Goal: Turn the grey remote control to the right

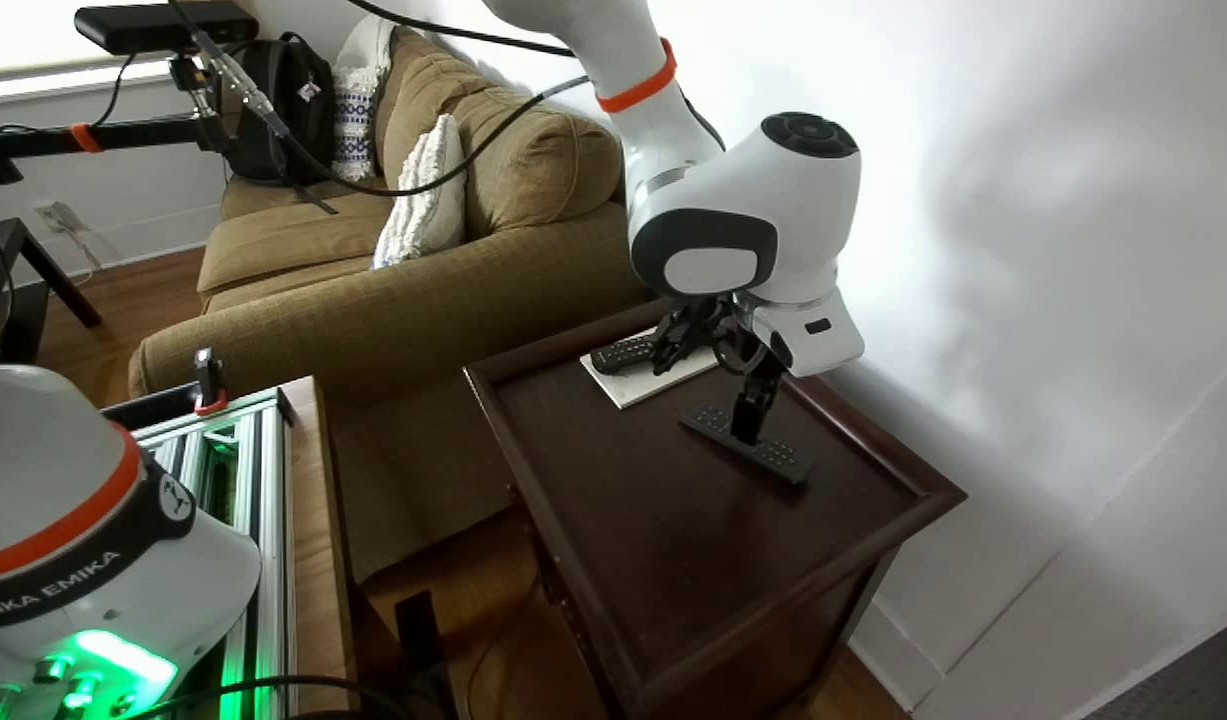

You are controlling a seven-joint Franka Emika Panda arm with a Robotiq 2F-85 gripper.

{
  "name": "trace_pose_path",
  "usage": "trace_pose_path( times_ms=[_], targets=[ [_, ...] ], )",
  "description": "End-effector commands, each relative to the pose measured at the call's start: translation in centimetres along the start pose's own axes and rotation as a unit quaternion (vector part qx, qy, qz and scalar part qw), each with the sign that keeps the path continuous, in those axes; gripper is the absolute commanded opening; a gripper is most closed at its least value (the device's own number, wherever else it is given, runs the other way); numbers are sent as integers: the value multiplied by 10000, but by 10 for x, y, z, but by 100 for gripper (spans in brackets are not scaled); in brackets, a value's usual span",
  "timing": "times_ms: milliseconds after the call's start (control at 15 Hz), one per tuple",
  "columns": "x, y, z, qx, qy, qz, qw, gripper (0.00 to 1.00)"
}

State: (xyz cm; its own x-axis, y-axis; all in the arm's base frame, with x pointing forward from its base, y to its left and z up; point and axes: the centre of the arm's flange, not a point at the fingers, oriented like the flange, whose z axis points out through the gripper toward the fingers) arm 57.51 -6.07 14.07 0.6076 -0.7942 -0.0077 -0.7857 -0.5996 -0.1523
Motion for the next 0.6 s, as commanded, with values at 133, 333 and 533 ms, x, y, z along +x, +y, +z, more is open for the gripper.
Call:
trace_pose_path(
  times_ms=[133,333,533],
  targets=[
    [3,10,-14,-350,-442,-1422,9882,100],
    [0,6,-2,-555,-581,-2167,9729,100],
    [-6,3,5,-727,-612,-2906,9521,100]
  ],
)
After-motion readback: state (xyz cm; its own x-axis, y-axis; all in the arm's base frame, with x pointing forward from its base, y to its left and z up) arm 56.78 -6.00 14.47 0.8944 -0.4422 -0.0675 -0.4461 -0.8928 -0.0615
